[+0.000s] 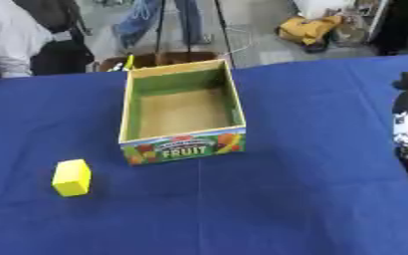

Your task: Pick up objects on the table and place them in the box.

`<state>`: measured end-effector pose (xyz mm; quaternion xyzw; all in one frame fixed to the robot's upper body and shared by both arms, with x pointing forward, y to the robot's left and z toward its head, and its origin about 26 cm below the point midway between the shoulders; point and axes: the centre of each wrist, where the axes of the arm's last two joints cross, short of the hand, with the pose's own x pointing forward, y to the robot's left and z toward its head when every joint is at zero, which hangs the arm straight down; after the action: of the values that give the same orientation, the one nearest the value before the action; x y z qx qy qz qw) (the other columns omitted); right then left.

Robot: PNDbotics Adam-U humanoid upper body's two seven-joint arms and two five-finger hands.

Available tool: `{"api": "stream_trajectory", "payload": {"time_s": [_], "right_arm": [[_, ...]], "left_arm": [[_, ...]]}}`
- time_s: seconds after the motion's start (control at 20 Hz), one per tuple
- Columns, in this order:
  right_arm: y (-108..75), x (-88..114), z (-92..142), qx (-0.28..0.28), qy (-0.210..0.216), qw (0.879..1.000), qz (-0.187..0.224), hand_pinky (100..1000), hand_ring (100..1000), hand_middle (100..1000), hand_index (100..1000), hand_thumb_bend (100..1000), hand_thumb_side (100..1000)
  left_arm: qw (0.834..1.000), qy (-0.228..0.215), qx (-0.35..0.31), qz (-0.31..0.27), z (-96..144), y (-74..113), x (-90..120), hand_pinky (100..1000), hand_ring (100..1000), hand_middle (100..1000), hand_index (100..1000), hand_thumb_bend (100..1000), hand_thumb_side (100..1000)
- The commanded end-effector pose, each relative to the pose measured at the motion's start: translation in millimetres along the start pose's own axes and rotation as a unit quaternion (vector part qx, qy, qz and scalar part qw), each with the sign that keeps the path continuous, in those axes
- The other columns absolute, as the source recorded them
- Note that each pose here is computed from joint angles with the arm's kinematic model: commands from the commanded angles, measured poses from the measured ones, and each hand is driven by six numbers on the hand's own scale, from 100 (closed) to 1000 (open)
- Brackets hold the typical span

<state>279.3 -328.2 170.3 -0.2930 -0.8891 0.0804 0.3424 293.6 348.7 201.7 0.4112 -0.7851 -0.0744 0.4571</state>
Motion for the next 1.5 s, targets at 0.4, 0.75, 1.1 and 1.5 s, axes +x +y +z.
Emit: {"api": "stream_trajectory", "payload": {"time_s": [0.4, 0.75, 1.1, 1.5], "right_arm": [[-3.6, 3, -1, 0.007, -0.003, 1.000, -0.002, 804, 912, 680, 806, 100, 753], [-1.9, 3, 1, 0.018, -0.001, 1.000, 0.000, 806, 914, 680, 807, 100, 757], [-1.4, 3, 3, 0.026, -0.002, 1.000, 0.002, 807, 915, 681, 808, 100, 758], [-0.6, 3, 3, 0.035, -0.002, 0.999, 0.003, 810, 919, 681, 809, 100, 760]], "left_arm": [[0.968, -0.078, -0.190, -0.145, -36, 13.6, 17, 709, 782, 811, 940, 468, 967], [0.922, -0.114, -0.309, -0.204, -68, 8.6, 32, 737, 816, 825, 944, 507, 906], [0.866, -0.133, -0.416, -0.244, -101, -4.0, 45, 741, 825, 828, 951, 560, 855], [0.802, -0.125, -0.529, -0.246, -111, -28.2, 30, 745, 835, 848, 982, 796, 719]]}}
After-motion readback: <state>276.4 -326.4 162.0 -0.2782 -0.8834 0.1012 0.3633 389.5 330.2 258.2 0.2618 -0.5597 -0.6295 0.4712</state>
